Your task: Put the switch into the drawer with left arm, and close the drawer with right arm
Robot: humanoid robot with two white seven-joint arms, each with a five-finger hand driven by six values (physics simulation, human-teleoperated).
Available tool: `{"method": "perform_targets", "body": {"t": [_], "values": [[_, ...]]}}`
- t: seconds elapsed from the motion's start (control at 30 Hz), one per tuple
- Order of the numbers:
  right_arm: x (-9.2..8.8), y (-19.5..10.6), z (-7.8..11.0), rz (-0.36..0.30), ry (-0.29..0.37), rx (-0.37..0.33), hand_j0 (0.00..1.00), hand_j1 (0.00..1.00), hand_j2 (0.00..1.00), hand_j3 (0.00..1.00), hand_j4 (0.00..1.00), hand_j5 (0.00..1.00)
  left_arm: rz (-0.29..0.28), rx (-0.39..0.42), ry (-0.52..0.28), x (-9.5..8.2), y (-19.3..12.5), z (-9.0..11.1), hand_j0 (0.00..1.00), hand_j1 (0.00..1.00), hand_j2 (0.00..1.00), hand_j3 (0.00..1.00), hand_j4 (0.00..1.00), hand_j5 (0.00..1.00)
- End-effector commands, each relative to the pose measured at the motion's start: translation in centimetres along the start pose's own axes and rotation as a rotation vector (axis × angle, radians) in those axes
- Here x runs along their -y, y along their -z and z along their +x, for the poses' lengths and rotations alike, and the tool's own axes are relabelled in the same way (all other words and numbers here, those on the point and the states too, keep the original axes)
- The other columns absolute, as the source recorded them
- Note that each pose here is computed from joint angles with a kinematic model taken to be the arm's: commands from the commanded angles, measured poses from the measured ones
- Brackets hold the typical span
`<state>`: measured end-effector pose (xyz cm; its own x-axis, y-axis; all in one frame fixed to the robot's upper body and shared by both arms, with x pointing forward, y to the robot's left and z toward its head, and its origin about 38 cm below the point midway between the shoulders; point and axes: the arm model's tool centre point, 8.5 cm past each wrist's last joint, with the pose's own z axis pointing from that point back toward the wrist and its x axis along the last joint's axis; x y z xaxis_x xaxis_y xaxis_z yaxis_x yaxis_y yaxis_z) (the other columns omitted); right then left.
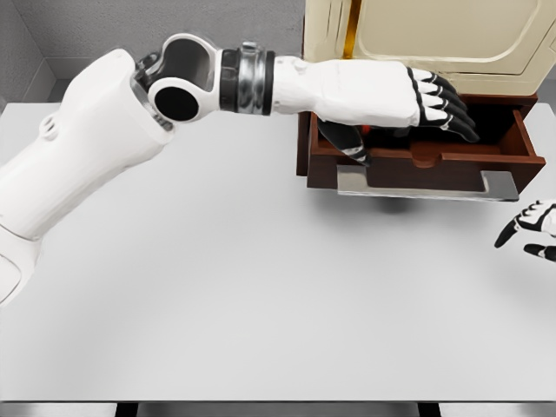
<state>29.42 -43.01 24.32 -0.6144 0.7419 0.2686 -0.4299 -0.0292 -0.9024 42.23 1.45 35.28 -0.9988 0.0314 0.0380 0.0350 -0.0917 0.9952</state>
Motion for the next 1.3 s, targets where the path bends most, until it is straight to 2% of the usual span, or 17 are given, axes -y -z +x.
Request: {"method": "perform_targets", "body": {"t": [0.0,0.13,0.27,0.33,0.4,0.53,0.6,1.0,1.03,1.27], "values": [[-0.3,0.3,0.1,0.016,0.01,0.009,0.56,0.56,0.56,0.56,0.56,0.56,-0.008,0.031,0.06,-0.9,-2.8,2.7,1.0,1.0,1.0,1.0,1.0,1.0],[-0.2,0.3,0.1,0.014,0.008,0.01,0.56,0.56,0.56,0.56,0.56,0.56,-0.02,-0.106,-0.021,1.4,-9.5,1.0,1.0,1.0,1.0,1.0,1.0,1.0],[0.2,1.0,0.3,0.009,-0.001,0.026,0.56,0.56,0.56,0.56,0.56,0.56,-0.051,-0.169,-0.037,2.3,-11.9,0.4,1.0,1.0,1.0,1.0,1.0,1.0],[0.8,1.0,0.3,-0.002,-0.015,0.028,0.56,0.56,0.56,0.56,0.56,0.56,-0.089,-0.218,-0.1,5.2,-14.0,0.2,1.0,1.0,1.0,1.0,1.0,1.0],[1.1,1.0,0.3,-0.008,-0.019,0.029,0.56,0.56,0.56,0.56,0.56,0.56,-0.156,-0.271,-0.155,8.5,-16.3,0.3,1.0,1.0,1.0,1.0,1.0,1.0],[1.4,1.0,0.3,-0.018,-0.021,0.032,0.56,0.56,0.56,0.56,0.56,0.56,-0.201,-0.339,-0.167,9.4,-19.4,0.4,1.0,1.0,1.0,1.0,1.0,1.0],[1.6,1.0,0.3,-0.022,-0.023,0.033,0.56,0.56,0.56,0.56,0.56,0.56,-0.216,-0.344,-0.155,9.5,-19.4,0.3,1.0,1.0,1.0,1.0,1.0,1.0],[2.2,1.2,0.2,-0.035,-0.035,0.035,0.57,0.57,0.57,0.57,0.57,0.57,-0.223,-0.346,-0.15,9.3,-19.5,0.4,1.0,1.0,1.0,1.0,1.0,1.0],[2.2,1.2,0.3,-0.029,-0.038,0.035,0.57,0.57,0.57,0.57,0.57,0.57,-0.237,-0.386,-0.146,9.0,-21.2,0.3,1.0,1.0,1.0,1.0,1.0,1.0],[1.6,2.6,0.6,-0.003,-0.026,0.069,0.58,0.58,0.58,0.58,0.58,0.58,-0.24,-0.378,-0.151,9.3,-21.0,0.4,1.0,1.0,1.0,1.0,1.0,1.0]]}}
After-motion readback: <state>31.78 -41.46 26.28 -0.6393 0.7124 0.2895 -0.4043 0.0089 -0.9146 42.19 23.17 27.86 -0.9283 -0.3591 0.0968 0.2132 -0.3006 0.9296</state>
